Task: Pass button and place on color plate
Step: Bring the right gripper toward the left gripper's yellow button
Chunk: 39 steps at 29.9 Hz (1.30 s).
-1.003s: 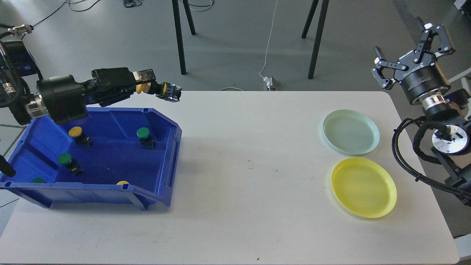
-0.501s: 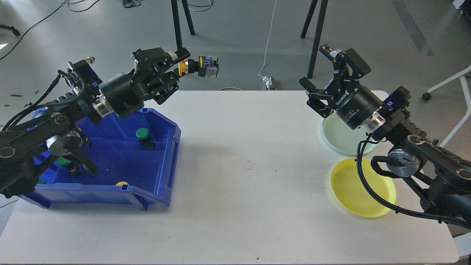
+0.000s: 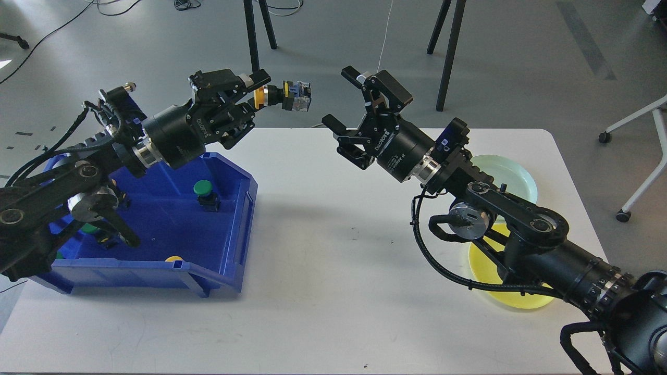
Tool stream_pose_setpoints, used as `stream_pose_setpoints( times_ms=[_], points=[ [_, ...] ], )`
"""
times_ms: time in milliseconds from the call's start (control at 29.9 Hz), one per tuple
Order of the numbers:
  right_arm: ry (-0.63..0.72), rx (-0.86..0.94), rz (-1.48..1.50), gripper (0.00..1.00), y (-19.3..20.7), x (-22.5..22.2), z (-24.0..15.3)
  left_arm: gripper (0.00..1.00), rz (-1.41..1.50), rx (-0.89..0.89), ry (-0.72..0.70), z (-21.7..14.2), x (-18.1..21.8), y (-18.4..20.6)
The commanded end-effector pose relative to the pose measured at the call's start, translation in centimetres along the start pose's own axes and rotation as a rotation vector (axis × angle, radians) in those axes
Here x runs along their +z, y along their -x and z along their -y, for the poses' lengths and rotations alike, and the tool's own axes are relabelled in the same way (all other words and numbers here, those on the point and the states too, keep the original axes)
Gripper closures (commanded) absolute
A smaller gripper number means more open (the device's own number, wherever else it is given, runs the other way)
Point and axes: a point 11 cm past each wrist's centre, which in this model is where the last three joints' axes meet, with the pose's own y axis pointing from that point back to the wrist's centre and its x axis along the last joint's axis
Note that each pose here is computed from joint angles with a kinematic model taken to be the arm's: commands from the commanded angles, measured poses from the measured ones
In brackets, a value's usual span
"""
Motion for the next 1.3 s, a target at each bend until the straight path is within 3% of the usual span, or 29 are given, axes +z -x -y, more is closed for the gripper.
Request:
stream_pose_setpoints(
  times_ms=[0, 1270],
  points=[
    [-0.002, -0.007, 0.004, 0.00, 0.5, 0.2, 1.2, 0.88, 0.000, 0.001, 0.001, 0.0, 0.0, 0.0],
    [0.014, -0.100, -0.024, 0.04, 1.6, -0.1, 2.8, 0.87, 0.001, 0.006, 0.000, -0.1, 0.0, -0.2]
  ],
)
